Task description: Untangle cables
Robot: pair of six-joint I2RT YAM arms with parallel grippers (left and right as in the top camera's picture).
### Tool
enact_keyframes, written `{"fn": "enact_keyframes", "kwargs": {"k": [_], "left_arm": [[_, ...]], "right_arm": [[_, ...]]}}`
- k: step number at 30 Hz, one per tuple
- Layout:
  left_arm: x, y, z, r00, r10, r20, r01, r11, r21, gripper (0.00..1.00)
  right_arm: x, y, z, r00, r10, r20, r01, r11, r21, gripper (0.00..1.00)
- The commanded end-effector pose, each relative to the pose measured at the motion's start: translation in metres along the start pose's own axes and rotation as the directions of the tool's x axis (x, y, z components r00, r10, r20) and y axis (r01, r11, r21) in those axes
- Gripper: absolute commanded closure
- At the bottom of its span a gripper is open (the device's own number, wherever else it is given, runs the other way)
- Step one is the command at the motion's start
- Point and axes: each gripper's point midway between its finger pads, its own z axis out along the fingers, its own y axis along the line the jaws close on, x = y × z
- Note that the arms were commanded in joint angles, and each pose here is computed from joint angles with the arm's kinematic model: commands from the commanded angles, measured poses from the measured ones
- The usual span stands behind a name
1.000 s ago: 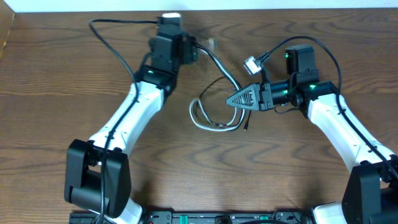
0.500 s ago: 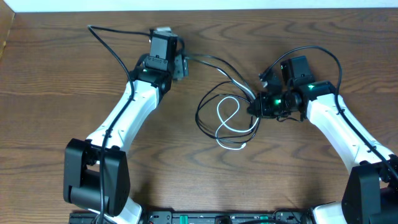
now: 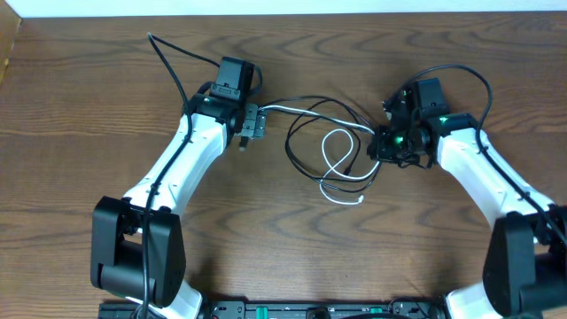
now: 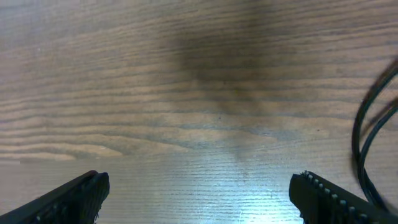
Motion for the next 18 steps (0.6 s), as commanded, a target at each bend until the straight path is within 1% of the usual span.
{"fn": "enact_keyframes", "kwargs": {"k": [1, 2, 3, 5, 7, 10, 11, 12, 13, 14, 16, 18], "left_arm": [[-0.019, -0.015, -0.021, 0.991, 0.113, 0.065, -0.12, 0.986, 0.115, 0.02], [-0.016, -0.031, -0.028, 0.983, 0.166, 0.08, -0.18, 0.96, 0.213, 0.02], [-0.011, -0.051, -0.038, 0.969, 0.223, 0.108, -0.246, 0.912, 0.33, 0.02], [-0.002, -0.08, -0.059, 0.949, 0.273, 0.158, -0.315, 0.807, 0.499, 0.02], [0.002, -0.089, -0.067, 0.943, 0.284, 0.176, -0.333, 0.766, 0.55, 0.02], [0.005, -0.098, -0.077, 0.93, 0.303, 0.208, -0.366, 0.713, 0.598, 0.02], [0.005, -0.099, -0.079, 0.929, 0.302, 0.212, -0.367, 0.703, 0.609, 0.02], [0.007, -0.103, -0.083, 0.926, 0.305, 0.221, -0.375, 0.681, 0.629, 0.02], [0.009, -0.106, -0.087, 0.921, 0.313, 0.232, -0.387, 0.659, 0.645, 0.02], [0.01, -0.107, -0.089, 0.92, 0.312, 0.236, -0.388, 0.651, 0.653, 0.02], [0.01, -0.108, -0.089, 0.921, 0.311, 0.237, -0.387, 0.649, 0.655, 0.02], [0.007, -0.107, -0.091, 0.923, 0.304, 0.237, -0.383, 0.652, 0.654, 0.02]], "right_arm": [[-0.003, -0.01, -0.002, 0.999, 0.033, -0.004, -0.033, 0.999, -0.01, 0.99], [-0.004, -0.008, -0.003, 1.0, 0.024, -0.004, -0.025, 0.999, -0.032, 0.98], [-0.006, -0.004, -0.004, 1.0, 0.021, -0.003, -0.022, 0.998, -0.064, 0.94], [-0.007, -0.002, -0.005, 1.0, 0.022, -0.001, -0.022, 0.997, -0.078, 0.88], [-0.006, -0.002, -0.005, 1.0, 0.021, -0.002, -0.021, 0.997, -0.078, 0.87], [-0.007, -0.001, -0.005, 1.0, 0.015, 0.002, -0.014, 0.996, -0.087, 0.77], [-0.007, 0.002, -0.005, 1.0, 0.009, 0.001, -0.009, 0.995, -0.099, 0.71], [-0.008, 0.004, -0.005, 1.0, 0.007, 0.001, -0.007, 0.993, -0.114, 0.6], [-0.008, 0.005, -0.005, 1.0, 0.006, 0.003, -0.006, 0.993, -0.118, 0.55], [-0.009, 0.005, -0.005, 1.0, 0.005, 0.005, -0.004, 0.993, -0.119, 0.51], [-0.013, 0.01, -0.006, 1.0, -0.006, 0.023, 0.01, 0.99, -0.142, 0.38], [-0.017, 0.016, -0.008, 0.999, -0.033, 0.038, 0.039, 0.984, -0.176, 0.36]]}}
